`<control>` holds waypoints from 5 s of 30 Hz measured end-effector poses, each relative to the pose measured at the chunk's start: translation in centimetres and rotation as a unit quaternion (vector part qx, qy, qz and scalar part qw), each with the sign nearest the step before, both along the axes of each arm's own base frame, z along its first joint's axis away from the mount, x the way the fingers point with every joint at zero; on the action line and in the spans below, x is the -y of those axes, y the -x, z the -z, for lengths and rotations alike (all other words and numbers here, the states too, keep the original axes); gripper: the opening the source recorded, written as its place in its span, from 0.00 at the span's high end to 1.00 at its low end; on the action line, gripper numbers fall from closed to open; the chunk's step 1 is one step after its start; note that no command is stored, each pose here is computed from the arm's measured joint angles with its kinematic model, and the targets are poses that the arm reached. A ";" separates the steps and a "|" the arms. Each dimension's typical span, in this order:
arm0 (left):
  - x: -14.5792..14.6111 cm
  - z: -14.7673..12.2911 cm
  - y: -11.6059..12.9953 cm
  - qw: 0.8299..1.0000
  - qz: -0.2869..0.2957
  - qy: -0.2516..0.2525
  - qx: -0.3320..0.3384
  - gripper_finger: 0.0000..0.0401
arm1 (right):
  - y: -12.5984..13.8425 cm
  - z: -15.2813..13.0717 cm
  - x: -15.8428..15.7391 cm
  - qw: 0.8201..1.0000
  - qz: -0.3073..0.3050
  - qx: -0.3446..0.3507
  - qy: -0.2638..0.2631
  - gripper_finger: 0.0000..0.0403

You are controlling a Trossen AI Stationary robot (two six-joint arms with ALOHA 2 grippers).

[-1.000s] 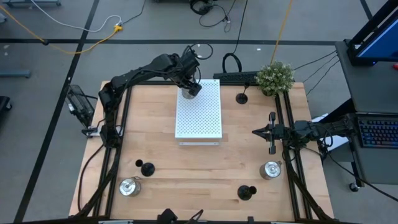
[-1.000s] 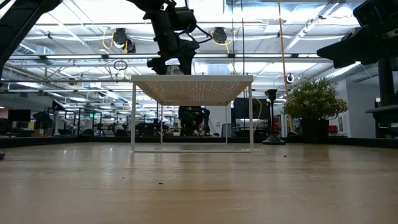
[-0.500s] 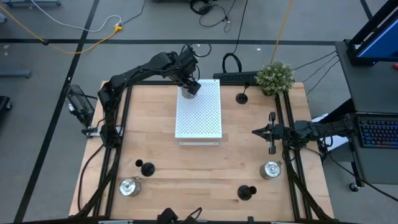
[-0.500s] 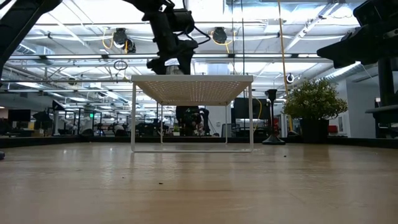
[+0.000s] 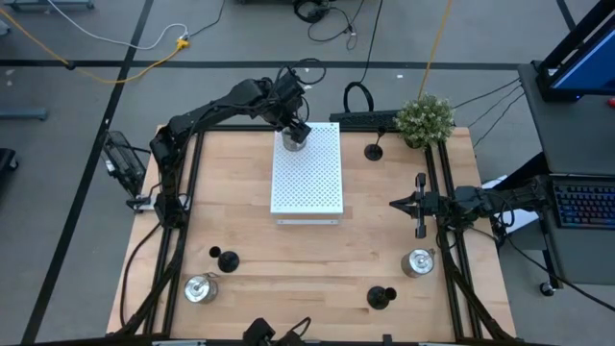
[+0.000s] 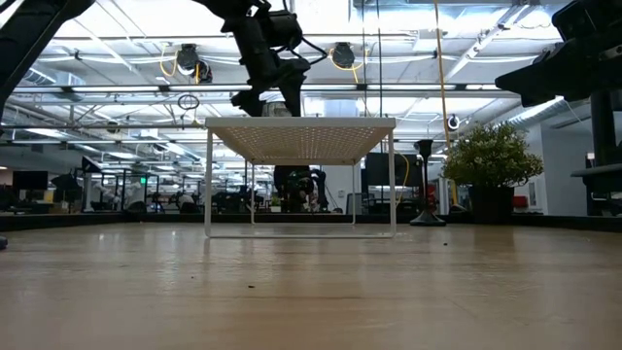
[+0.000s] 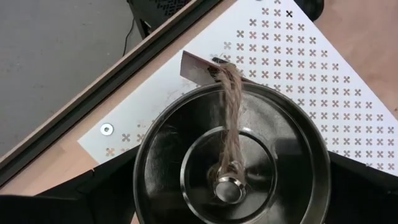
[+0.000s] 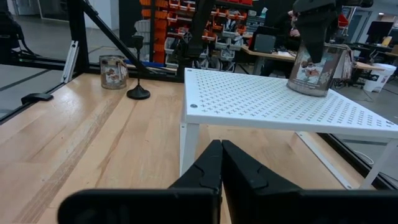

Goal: Pick & Place candle stick holders
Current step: Put the top silver scented candle on the shelf, then put the left silver scented candle on the shelf

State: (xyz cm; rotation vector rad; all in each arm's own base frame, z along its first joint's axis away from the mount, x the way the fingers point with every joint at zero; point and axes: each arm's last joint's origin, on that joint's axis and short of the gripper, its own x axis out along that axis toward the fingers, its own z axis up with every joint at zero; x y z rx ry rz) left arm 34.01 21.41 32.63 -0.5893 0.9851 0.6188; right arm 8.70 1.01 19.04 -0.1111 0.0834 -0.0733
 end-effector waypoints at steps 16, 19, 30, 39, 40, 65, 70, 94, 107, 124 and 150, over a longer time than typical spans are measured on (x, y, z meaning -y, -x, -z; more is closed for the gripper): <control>-0.2 0.0 0.1 1.000 -0.003 -0.001 -0.001 0.02 | 0.0 0.0 0.0 1.000 0.000 0.000 0.000 1.00; -0.2 0.0 0.1 1.000 -0.003 0.000 -0.001 0.02 | 0.0 0.0 0.0 1.000 0.000 0.000 0.000 1.00; -0.1 0.0 0.1 1.000 0.009 -0.002 -0.004 0.01 | 0.0 0.0 0.0 1.000 0.000 0.000 0.000 1.00; 0.3 -1.6 1.0 0.999 0.010 -0.037 0.002 0.01 | 0.0 0.0 0.0 1.000 0.000 0.000 0.000 1.00; 0.4 -2.0 1.2 0.999 0.008 -0.042 0.005 0.01 | 0.0 0.0 0.0 1.000 0.000 0.000 0.000 1.00; 5.7 -10.5 6.8 0.988 0.018 -0.114 0.103 0.01 | 0.0 0.0 0.0 1.000 0.000 0.000 0.000 1.00; 7.6 -11.7 8.2 0.988 0.031 -0.110 0.107 0.01 | 0.0 0.0 0.0 1.000 0.000 0.000 0.000 1.00; 20.6 -10.5 9.6 0.991 0.064 0.115 -0.013 0.01 | 0.0 0.0 0.0 1.000 0.000 0.000 0.000 1.00; 26.2 -10.5 10.1 0.992 -0.020 0.127 -0.002 0.01 | 0.0 0.0 0.0 1.000 0.000 0.000 0.000 1.00; 33.7 -5.6 12.2 0.972 -0.103 0.182 -0.109 0.01 | 0.0 0.0 0.0 1.000 0.000 0.000 0.000 1.00; 41.5 -5.4 19.1 0.966 -0.110 0.202 -0.114 0.01 | 0.0 0.0 0.0 1.000 0.000 0.000 0.000 1.00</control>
